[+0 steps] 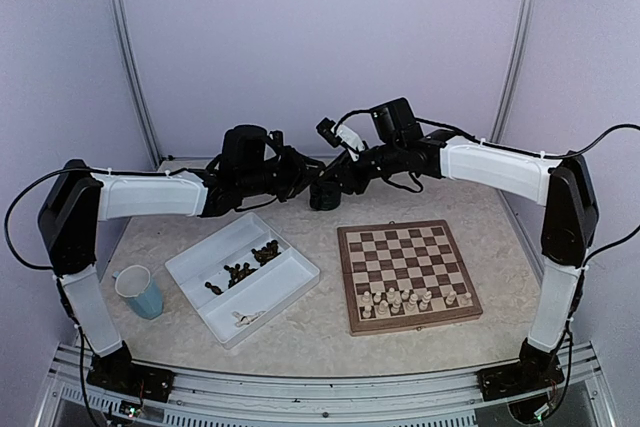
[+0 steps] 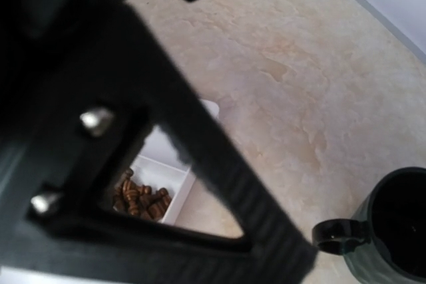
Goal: Set up the chess pieces on the board
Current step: Pass from the left arm to the right
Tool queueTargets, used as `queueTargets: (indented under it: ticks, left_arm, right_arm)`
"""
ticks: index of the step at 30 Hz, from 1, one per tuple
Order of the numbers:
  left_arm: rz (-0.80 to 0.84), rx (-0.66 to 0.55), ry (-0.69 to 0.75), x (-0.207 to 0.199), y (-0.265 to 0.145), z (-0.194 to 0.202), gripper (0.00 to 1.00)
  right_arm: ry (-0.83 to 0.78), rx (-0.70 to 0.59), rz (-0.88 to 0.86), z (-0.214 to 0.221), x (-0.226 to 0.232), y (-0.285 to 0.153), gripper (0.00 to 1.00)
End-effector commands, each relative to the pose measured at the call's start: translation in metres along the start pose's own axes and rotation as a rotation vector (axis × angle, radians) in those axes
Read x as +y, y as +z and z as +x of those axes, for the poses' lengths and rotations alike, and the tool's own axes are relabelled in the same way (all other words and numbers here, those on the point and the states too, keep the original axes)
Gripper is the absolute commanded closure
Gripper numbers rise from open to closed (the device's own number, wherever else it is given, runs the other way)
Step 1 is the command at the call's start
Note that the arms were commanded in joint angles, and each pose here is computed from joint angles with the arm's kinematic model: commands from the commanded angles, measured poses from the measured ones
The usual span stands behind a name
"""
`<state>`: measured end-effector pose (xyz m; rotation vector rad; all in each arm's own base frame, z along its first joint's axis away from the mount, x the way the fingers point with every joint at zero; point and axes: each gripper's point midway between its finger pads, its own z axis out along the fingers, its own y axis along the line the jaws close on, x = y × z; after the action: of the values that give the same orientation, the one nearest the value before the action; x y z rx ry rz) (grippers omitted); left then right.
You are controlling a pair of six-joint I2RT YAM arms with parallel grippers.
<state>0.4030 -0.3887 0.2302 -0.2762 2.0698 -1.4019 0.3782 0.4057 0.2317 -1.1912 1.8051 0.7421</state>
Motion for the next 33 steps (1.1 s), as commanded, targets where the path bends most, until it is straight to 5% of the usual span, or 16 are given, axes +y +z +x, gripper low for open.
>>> queueTargets:
  ticks: [1, 9, 19, 33]
  left_arm:
    - [0.078, 0.014, 0.014, -0.030, -0.010, 0.010, 0.88]
    - [0.088, 0.037, 0.009, -0.034, -0.007, 0.020, 0.88]
    - [0.076, 0.048, 0.009, -0.030, -0.009, 0.028, 0.87]
    - [0.018, 0.047, 0.022, -0.013, -0.013, 0.025, 0.66]
  right_arm:
    - [0.015, -0.067, 0.031, -0.024, -0.005, 0.003, 0.63]
    - [0.039, -0.082, 0.058, -0.028, -0.012, 0.007, 0.67]
    - [0.056, -0.092, 0.099, -0.030, -0.024, 0.007, 0.91]
    - [0.072, -0.012, 0.021, 0.014, -0.008, -0.006, 0.95]
